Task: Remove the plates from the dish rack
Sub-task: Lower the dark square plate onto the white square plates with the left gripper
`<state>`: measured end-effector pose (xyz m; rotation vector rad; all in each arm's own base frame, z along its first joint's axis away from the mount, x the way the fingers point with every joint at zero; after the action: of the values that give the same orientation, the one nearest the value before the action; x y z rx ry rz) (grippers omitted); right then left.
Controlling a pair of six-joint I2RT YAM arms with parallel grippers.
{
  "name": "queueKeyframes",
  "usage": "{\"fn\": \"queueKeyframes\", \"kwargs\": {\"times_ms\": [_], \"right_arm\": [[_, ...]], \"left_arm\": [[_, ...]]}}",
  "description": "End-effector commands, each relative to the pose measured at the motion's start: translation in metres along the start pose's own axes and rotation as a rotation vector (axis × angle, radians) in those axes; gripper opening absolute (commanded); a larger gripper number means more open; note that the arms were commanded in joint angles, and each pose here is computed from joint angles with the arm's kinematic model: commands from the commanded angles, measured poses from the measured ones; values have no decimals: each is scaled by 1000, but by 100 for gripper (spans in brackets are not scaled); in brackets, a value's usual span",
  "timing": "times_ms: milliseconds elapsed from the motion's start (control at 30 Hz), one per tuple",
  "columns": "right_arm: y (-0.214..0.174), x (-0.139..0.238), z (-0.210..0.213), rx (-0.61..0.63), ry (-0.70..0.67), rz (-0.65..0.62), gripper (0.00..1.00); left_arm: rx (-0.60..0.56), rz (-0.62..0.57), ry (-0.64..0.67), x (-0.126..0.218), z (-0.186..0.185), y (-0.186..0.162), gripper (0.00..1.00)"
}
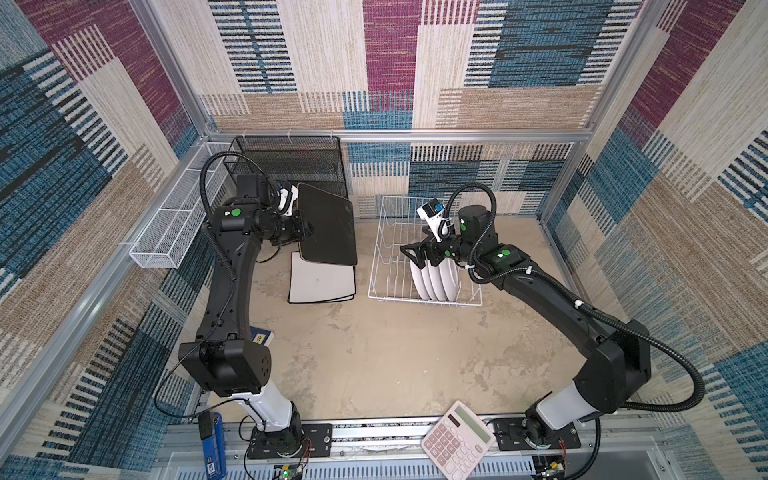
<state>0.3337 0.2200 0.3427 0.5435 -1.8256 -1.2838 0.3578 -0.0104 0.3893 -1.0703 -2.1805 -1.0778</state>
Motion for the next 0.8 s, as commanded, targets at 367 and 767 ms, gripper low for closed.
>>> {"fn": "queueKeyframes", "kwargs": {"times_ms": [367, 767], "right_arm": [[-2, -13, 6, -24, 30, 28, 99], [-4, -18, 5, -34, 32, 43, 99]], "left_arm": [[49, 112, -55, -50, 58, 5, 0], [144, 211, -109, -89, 107, 11, 0]]}}
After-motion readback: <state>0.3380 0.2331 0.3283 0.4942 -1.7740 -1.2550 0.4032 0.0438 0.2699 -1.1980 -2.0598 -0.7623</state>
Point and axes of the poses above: each gripper's point midway between its finger pads, its own x axis back along the fingers, its own z axis along the line the jaws close on, y = z × x, the point moved 10 cm from there along x, back along the fingers, and after that the axes turned 14 degrees about x, right-handed, at the moved point
